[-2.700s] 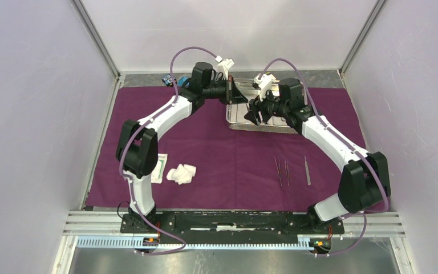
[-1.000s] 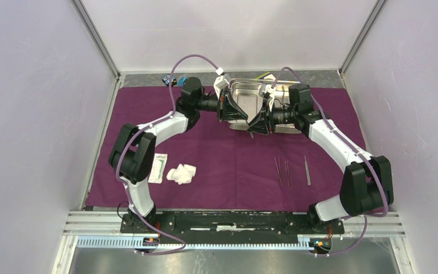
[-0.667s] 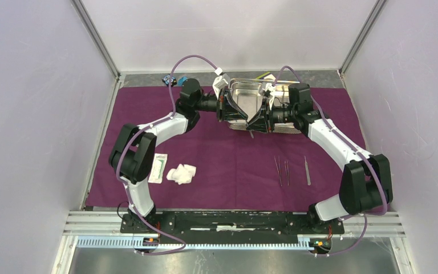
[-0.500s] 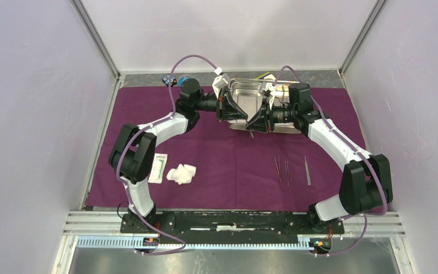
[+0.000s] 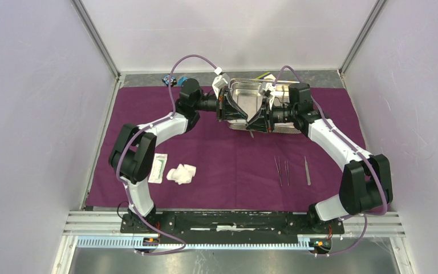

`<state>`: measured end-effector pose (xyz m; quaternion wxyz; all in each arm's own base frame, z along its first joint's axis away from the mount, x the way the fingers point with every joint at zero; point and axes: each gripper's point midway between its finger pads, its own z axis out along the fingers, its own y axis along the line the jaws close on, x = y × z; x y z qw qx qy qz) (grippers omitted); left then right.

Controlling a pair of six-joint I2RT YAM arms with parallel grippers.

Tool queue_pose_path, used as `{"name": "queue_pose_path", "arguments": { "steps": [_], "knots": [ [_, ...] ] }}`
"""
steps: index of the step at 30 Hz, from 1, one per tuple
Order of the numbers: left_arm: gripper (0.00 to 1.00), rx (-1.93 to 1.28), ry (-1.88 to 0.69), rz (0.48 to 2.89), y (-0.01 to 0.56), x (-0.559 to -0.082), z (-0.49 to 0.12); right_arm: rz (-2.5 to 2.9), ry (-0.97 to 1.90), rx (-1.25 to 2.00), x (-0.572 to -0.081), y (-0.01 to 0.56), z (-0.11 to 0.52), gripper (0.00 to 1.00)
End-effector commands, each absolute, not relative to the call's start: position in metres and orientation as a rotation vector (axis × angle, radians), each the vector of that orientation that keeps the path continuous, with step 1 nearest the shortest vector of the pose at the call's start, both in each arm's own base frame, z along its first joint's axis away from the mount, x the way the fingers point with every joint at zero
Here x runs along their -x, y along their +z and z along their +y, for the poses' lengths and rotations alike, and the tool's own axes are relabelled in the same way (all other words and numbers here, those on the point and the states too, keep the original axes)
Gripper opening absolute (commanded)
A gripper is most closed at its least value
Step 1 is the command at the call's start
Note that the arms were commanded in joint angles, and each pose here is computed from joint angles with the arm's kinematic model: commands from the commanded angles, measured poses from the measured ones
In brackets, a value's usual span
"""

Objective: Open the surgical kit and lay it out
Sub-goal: Place the medical item in the surgical kit.

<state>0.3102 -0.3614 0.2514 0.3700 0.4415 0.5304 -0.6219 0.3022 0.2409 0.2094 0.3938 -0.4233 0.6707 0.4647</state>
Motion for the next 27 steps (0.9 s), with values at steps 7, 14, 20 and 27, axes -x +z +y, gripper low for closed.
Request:
{"name": "queue_pose_path", "arguments": {
  "steps": [7, 14, 20, 27],
  "knots": [
    [0.02, -1.157, -1.61, 1.327, 0.2582, -0.3042, -0.3599, 1.623, 1.139, 1.104, -0.3077, 0.2331, 0.2425, 0.27],
    [0.02, -1.161, -1.613, 1.327, 0.2572, -0.303, -0.3593, 1.623, 1.141, 1.102, -0.3075, 0.2337, 0.2415, 0.3],
    [0.02, -1.162, -1.614, 1.327, 0.2561, -0.3042, -0.3604, 1.61, 1.147, 1.107, -0.3055, 0.2372, 0.2413, 0.33],
    [0.02, -1.161, -1.615, 1.33, 0.2552, -0.3041, -0.3606, 1.61, 1.182, 1.102, -0.3047, 0.2357, 0.2433, 0.23]
  ]
}}
